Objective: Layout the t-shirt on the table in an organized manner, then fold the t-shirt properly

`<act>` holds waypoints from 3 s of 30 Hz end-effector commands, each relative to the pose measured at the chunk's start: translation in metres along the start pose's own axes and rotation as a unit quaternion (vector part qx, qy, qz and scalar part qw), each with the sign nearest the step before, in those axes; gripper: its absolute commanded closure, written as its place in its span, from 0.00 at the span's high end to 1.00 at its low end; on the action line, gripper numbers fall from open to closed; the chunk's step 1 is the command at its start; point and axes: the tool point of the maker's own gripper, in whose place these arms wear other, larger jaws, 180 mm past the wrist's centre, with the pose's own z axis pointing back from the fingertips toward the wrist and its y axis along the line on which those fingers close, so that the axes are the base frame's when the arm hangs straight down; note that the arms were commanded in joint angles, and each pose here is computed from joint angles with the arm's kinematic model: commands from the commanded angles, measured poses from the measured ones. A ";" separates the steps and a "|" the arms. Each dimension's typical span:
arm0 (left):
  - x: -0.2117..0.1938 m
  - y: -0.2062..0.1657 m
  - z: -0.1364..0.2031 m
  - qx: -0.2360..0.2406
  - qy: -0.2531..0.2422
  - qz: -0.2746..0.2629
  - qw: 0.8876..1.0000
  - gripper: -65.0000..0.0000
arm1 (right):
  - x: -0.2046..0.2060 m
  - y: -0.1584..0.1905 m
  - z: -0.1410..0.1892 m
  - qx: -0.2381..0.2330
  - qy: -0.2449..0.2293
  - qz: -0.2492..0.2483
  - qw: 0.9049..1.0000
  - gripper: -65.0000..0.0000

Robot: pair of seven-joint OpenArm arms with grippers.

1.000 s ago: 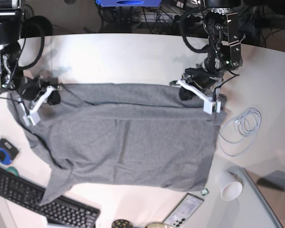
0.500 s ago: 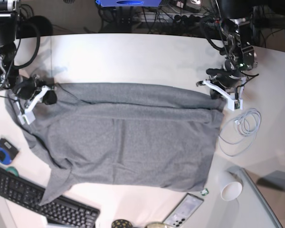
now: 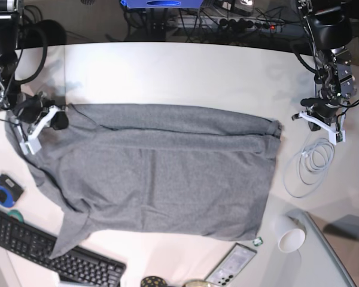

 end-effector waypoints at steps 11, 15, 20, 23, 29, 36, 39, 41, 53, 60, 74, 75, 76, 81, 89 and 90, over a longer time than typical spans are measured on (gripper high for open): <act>0.013 -0.051 0.070 -0.012 -0.025 -0.015 0.999 0.00 | -0.003 -0.012 0.005 -0.021 0.022 0.013 0.999 0.01; -0.001 -0.111 0.079 -0.076 -0.023 -0.026 0.997 0.00 | -0.004 -0.012 0.005 -0.021 0.022 0.013 0.999 0.01; -0.018 -0.149 0.062 -0.116 0.008 -0.018 0.993 0.00 | -0.003 -0.012 0.005 -0.021 0.021 0.013 0.999 0.01; -0.014 -0.158 0.052 -0.124 0.011 -0.009 0.992 0.00 | -0.003 -0.012 0.005 -0.021 0.021 0.013 0.999 0.01; 0.009 -0.164 0.052 -0.126 -0.013 -0.011 0.992 0.00 | -0.003 -0.012 0.005 -0.021 0.021 0.014 0.999 0.01; 0.007 -0.163 0.027 -0.126 0.012 0.002 0.992 0.00 | -0.002 -0.012 0.005 -0.021 0.020 0.013 0.999 0.01; 0.002 -0.157 0.016 -0.122 0.029 0.005 0.992 0.00 | -0.002 -0.012 0.005 -0.021 0.020 0.013 0.999 0.01; 0.002 -0.150 0.012 -0.117 0.034 0.002 0.993 0.00 | -0.001 -0.013 0.006 -0.023 0.020 0.014 0.999 0.01; 0.019 -0.086 0.007 -0.066 0.013 -0.021 0.998 0.00 | 0.000 -0.015 0.007 -0.025 0.020 0.014 0.999 0.01; 0.027 -0.035 0.001 -0.021 0.016 0.026 0.999 0.00 | -0.001 -0.015 0.007 -0.025 0.021 0.014 0.999 0.01; 0.038 -0.109 0.076 -0.097 -0.026 0.013 0.995 0.00 | -0.002 -0.011 0.005 -0.020 0.022 0.015 0.999 0.01; 0.030 -0.120 0.077 -0.109 -0.016 0.008 0.994 0.00 | -0.002 -0.011 0.005 -0.020 0.022 0.015 0.999 0.01; 0.025 -0.128 0.077 -0.118 -0.010 0.002 0.993 0.00 | -0.002 -0.011 0.005 -0.020 0.022 0.015 0.999 0.01; 0.008 -0.149 0.060 -0.139 0.016 0.014 0.990 0.00 | -0.001 -0.011 0.005 -0.020 0.022 0.015 0.999 0.01; 0.006 -0.122 0.033 -0.117 0.010 0.024 0.993 0.00 | 0.000 -0.013 0.006 -0.023 0.021 0.016 0.999 0.01; 0.004 -0.115 0.031 -0.111 0.013 0.022 0.993 0.00 | 0.000 -0.013 0.006 -0.023 0.021 0.016 0.999 0.01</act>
